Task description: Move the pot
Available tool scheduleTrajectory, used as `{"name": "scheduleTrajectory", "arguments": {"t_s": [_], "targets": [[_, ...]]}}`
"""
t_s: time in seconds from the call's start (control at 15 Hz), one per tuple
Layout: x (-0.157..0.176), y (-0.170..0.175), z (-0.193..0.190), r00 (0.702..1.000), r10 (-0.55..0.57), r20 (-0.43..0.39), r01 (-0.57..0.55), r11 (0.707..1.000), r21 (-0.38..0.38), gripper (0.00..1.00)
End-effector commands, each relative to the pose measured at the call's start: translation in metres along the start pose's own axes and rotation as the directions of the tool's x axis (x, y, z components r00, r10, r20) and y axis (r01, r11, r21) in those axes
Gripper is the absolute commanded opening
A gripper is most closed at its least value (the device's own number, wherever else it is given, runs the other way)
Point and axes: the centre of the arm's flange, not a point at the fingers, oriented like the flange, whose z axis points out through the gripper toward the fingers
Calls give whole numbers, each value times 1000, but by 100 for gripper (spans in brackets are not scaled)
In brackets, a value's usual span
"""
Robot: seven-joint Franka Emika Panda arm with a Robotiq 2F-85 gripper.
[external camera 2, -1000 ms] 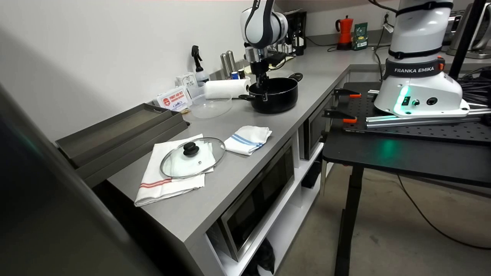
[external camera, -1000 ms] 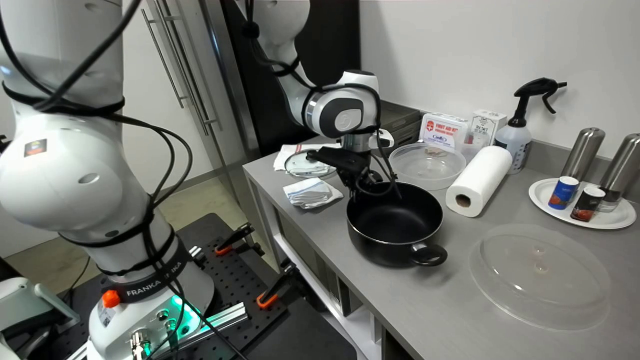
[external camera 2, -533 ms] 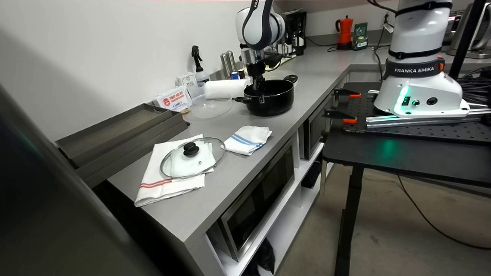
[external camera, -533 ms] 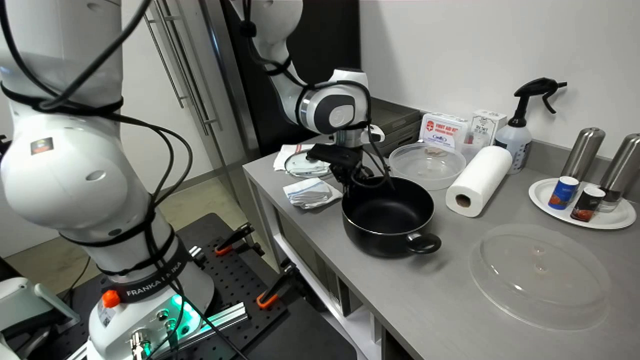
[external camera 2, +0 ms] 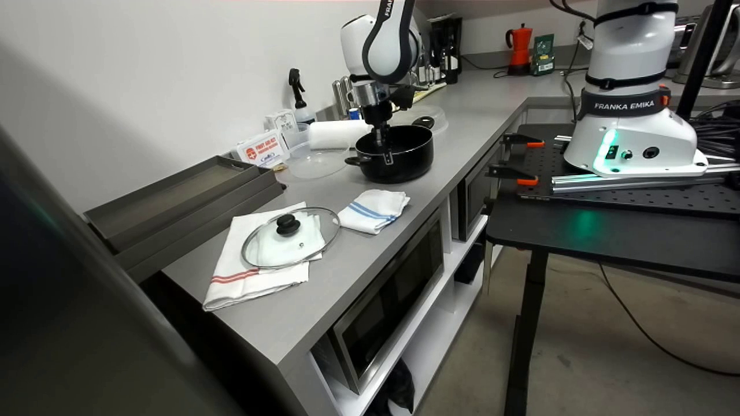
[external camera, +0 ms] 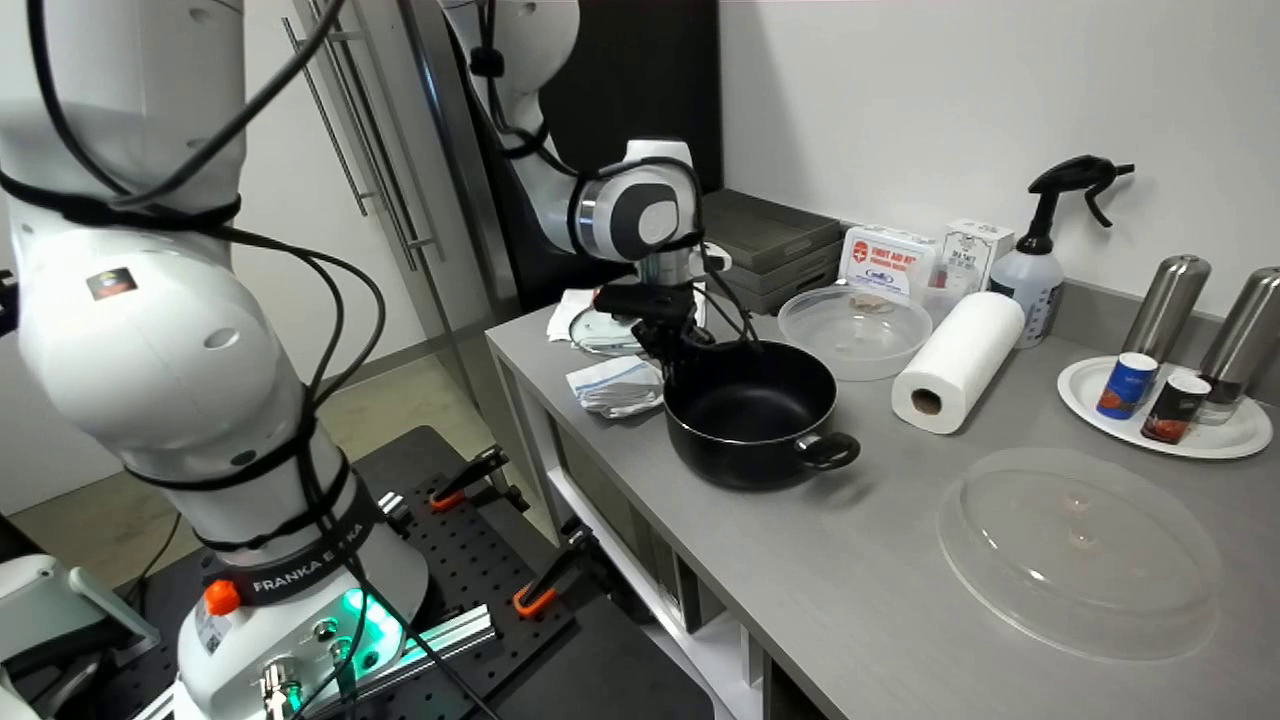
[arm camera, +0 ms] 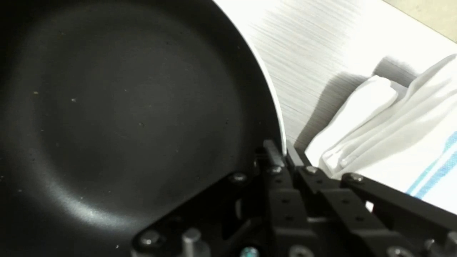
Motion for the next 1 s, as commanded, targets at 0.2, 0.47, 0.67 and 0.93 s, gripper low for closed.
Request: {"name": "scheduleTrajectory", "arguments": {"t_s": [0.2, 0.47, 0.67, 0.93], "targets": [[27, -41, -4, 995, -101, -14, 99, 991, -94, 1], [48, -67, -5, 987, -160, -14, 156, 978, -138, 1], [61, -85, -7, 981, -194, -16, 189, 971, -148, 1], [77, -103, -11, 974, -227, -23, 221, 965, -141, 1]]}}
